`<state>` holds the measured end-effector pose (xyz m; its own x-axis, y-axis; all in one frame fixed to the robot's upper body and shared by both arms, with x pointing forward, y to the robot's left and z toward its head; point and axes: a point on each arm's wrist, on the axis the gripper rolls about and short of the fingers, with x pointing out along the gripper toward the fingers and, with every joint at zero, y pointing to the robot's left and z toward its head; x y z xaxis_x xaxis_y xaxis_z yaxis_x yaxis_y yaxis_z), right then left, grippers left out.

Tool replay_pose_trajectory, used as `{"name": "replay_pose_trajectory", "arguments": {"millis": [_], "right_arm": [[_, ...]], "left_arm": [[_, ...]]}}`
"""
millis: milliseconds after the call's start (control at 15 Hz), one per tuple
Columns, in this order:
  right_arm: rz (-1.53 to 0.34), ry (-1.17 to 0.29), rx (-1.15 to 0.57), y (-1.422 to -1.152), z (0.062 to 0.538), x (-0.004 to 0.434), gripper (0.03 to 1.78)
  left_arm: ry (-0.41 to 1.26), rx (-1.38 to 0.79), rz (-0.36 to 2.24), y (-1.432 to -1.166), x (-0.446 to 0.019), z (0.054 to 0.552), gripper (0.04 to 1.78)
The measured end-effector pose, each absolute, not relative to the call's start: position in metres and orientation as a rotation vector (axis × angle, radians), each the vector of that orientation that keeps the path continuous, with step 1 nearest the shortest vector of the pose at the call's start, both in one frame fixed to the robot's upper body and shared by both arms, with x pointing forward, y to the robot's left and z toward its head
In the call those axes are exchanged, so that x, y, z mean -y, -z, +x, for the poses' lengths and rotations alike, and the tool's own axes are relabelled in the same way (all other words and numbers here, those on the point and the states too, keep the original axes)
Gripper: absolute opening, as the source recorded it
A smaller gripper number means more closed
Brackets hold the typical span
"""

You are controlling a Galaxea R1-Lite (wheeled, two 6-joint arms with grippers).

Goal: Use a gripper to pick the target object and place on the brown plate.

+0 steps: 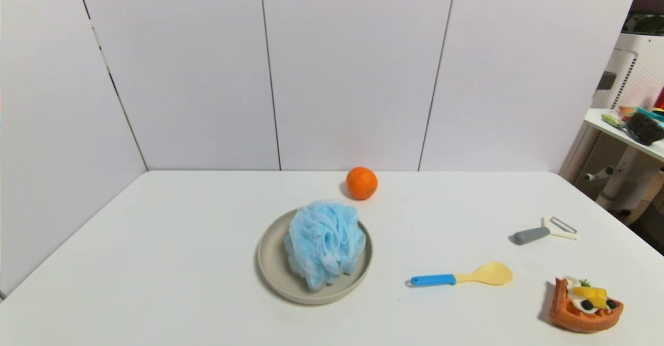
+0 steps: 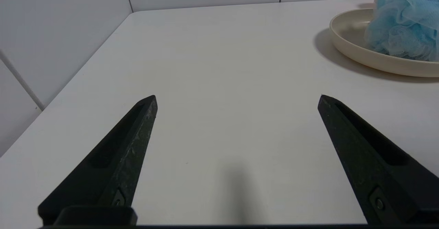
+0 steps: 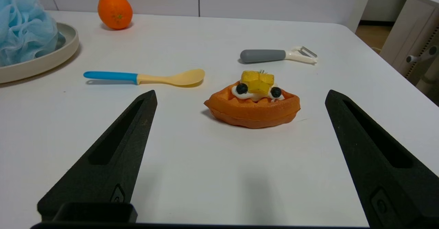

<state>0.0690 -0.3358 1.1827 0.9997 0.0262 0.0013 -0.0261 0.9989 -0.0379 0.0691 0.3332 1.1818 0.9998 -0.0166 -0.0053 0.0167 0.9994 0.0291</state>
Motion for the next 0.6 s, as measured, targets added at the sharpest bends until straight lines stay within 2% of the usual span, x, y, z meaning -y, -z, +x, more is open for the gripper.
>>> {"name": "replay_pose_trajectory", "arguments": {"millis": [600], "right_arm": [[-0.01, -0.003, 0.002, -1.1828, 0.069, 0.3363, 1.69]], "left_arm": [[0.016, -0.006, 0.029, -1.1818, -0.3332, 0.0691, 1.69]]}}
